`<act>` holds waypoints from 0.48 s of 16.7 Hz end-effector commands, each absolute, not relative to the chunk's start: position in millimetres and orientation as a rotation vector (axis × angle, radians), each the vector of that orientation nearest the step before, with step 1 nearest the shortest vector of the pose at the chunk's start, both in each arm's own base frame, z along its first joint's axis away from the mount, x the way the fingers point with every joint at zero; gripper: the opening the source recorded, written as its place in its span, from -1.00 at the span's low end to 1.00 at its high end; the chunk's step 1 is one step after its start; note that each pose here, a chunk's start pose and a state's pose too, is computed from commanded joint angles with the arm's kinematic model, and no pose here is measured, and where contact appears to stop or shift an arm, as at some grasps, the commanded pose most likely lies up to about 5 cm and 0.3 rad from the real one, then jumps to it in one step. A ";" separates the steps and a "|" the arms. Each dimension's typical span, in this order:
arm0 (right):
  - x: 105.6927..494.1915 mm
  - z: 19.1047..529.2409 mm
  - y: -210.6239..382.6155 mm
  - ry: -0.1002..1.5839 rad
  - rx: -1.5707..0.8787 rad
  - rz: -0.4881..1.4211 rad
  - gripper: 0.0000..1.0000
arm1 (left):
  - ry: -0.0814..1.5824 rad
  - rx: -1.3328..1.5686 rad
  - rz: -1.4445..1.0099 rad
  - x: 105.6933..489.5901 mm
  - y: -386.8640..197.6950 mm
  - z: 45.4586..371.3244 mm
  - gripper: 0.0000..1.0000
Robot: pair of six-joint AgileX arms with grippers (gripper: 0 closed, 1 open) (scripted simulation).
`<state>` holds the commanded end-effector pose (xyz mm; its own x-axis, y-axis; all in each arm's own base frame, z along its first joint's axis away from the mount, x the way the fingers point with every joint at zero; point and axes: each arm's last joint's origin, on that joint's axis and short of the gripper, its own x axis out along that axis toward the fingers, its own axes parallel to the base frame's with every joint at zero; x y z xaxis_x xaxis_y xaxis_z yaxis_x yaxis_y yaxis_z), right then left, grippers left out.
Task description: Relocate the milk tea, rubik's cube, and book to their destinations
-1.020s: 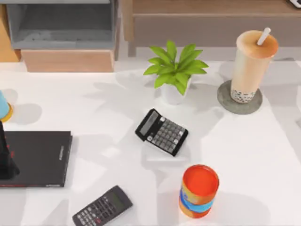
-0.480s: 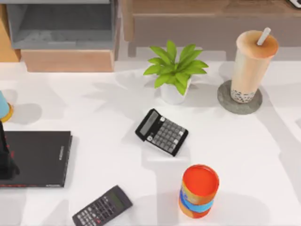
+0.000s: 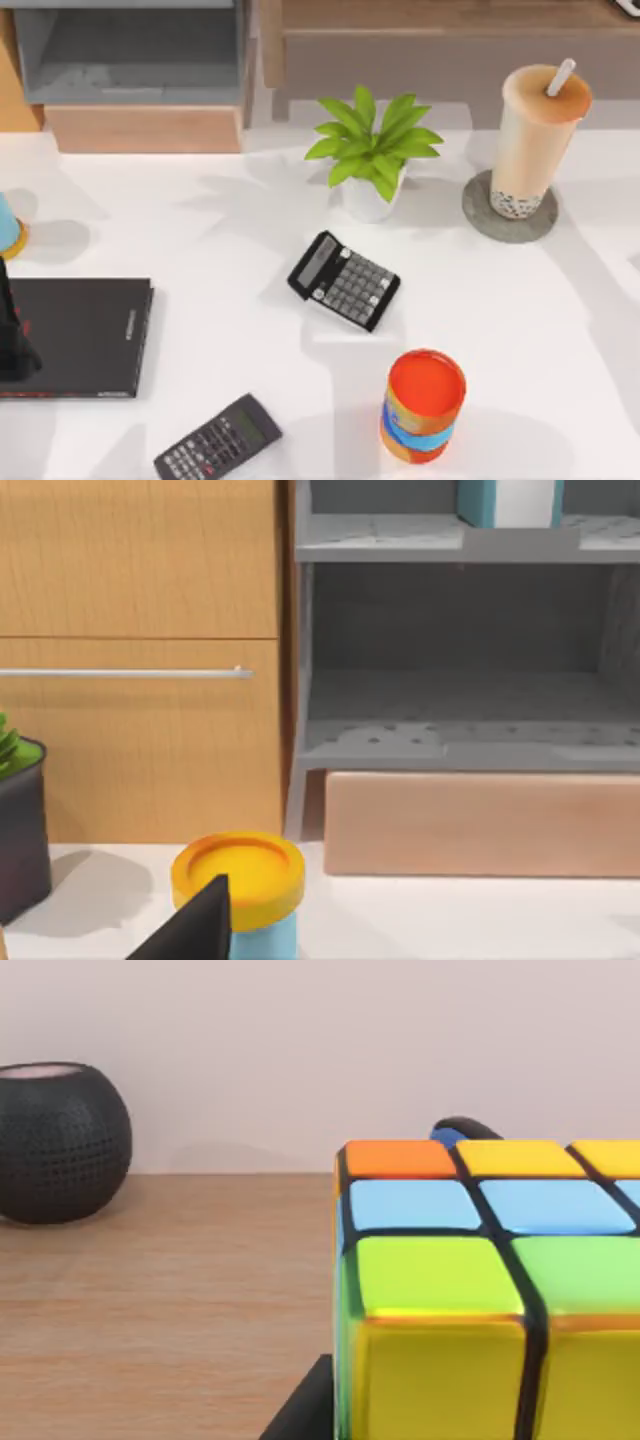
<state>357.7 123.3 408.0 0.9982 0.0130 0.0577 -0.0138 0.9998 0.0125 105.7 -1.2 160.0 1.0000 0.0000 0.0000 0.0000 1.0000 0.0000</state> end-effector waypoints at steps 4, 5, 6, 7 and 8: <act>370.0 440.3 145.8 -0.195 0.047 0.080 -1.00 | 0.000 0.000 0.000 105.7 -1.2 160.0 1.00; 378.9 442.7 148.3 -0.202 0.047 0.085 -1.00 | 0.000 0.000 0.000 105.7 -1.2 160.0 1.00; 391.2 439.5 149.3 -0.189 0.041 0.084 -1.00 | 0.000 0.000 0.000 105.7 -1.2 160.0 1.00; 405.6 432.4 147.7 -0.160 0.032 0.076 -1.00 | 0.000 0.000 0.000 105.7 -1.2 160.0 1.00; 420.4 424.2 142.7 -0.124 0.021 0.060 -1.00 | 0.000 0.000 0.000 105.7 -1.2 160.0 1.00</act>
